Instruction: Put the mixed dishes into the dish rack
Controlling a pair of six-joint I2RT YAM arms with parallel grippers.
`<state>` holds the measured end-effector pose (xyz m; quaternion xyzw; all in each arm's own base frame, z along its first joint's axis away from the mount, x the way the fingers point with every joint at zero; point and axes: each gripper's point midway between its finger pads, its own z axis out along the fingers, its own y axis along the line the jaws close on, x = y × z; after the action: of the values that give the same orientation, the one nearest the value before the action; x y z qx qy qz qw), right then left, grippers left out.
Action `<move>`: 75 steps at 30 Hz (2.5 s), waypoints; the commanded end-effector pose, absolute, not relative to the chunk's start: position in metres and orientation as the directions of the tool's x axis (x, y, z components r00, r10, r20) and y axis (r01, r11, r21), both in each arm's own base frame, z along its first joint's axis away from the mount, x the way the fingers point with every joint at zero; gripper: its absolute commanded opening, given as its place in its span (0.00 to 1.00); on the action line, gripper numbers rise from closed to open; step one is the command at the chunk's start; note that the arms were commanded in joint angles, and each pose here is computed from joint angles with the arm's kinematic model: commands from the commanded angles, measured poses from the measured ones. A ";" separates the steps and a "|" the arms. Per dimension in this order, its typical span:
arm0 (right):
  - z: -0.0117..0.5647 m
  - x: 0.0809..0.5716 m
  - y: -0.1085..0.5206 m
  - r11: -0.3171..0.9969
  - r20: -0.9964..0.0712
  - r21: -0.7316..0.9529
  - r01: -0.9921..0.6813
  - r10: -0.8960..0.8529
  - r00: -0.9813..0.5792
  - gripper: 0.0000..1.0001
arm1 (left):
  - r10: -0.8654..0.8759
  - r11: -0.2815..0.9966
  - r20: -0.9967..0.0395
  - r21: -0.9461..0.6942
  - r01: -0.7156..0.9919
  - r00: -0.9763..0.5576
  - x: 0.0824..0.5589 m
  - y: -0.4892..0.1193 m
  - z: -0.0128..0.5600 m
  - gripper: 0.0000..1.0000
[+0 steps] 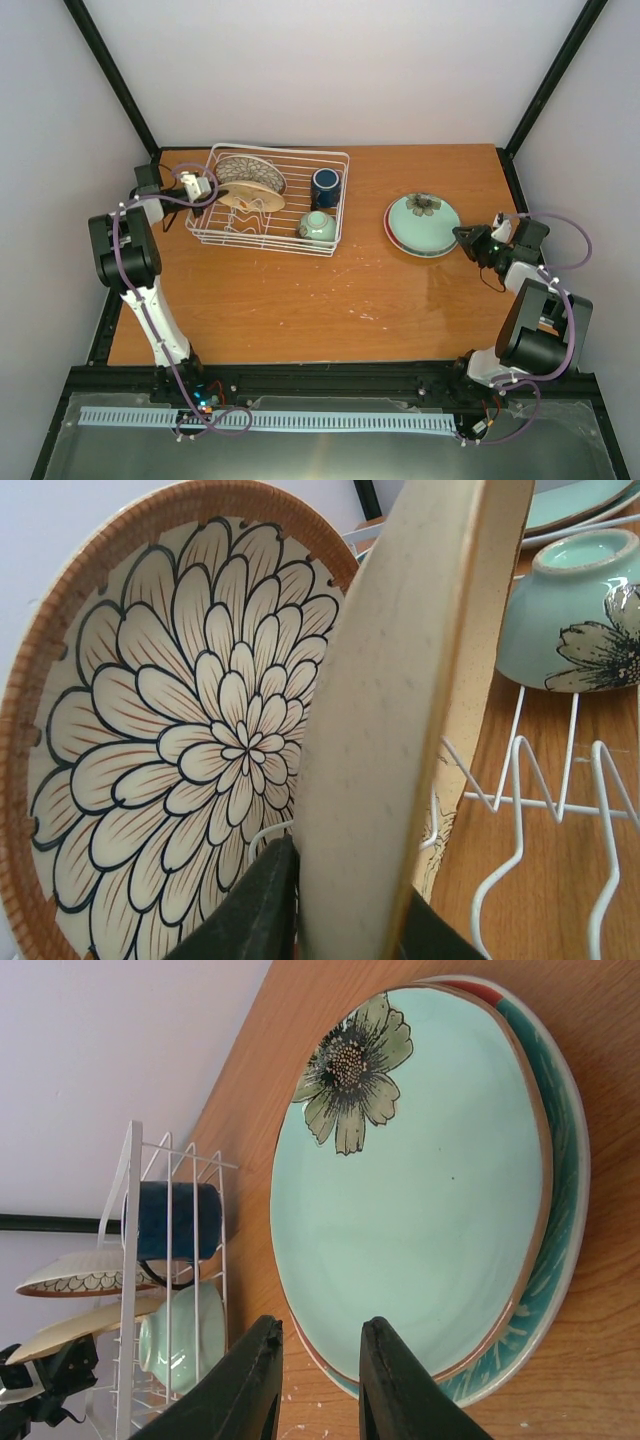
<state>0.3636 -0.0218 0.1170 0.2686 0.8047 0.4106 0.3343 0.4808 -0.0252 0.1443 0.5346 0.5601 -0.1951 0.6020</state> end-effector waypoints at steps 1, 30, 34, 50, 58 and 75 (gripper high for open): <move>0.113 0.364 -0.021 0.510 -0.315 0.847 0.149 0.708 -0.631 0.21 | 0.333 0.326 -0.880 0.445 0.834 0.339 0.478 -0.031 0.146 0.23; 0.107 0.363 -0.017 0.497 -0.307 0.857 0.138 0.706 -0.638 0.21 | 0.388 0.421 -0.855 0.496 0.759 0.344 0.485 -0.024 0.248 1.00; 0.104 0.361 -0.021 0.531 -0.321 0.830 0.170 0.705 -0.633 0.21 | 0.406 0.457 -0.830 0.547 0.701 0.383 0.476 -0.025 0.292 1.00; 0.113 0.348 -0.036 0.645 -0.411 0.729 0.229 0.680 -0.607 0.21 | 0.127 0.491 -0.899 0.424 0.761 0.419 0.358 -0.093 0.460 1.00; 0.097 0.337 -0.051 0.695 -0.408 0.632 0.344 0.675 -0.614 0.21 | 0.006 0.321 -0.974 0.214 0.922 0.224 0.332 -0.179 0.442 1.00; 0.072 0.372 -0.036 0.649 -0.312 0.675 0.350 0.681 -0.663 0.21 | 0.127 0.245 -0.991 -0.020 0.969 -0.053 0.372 -0.298 0.349 1.00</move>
<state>0.3509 -0.0371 0.0575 0.3150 0.8655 0.2920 0.2577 0.3642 -0.2762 0.3518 0.4645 0.5789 -0.4040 0.5347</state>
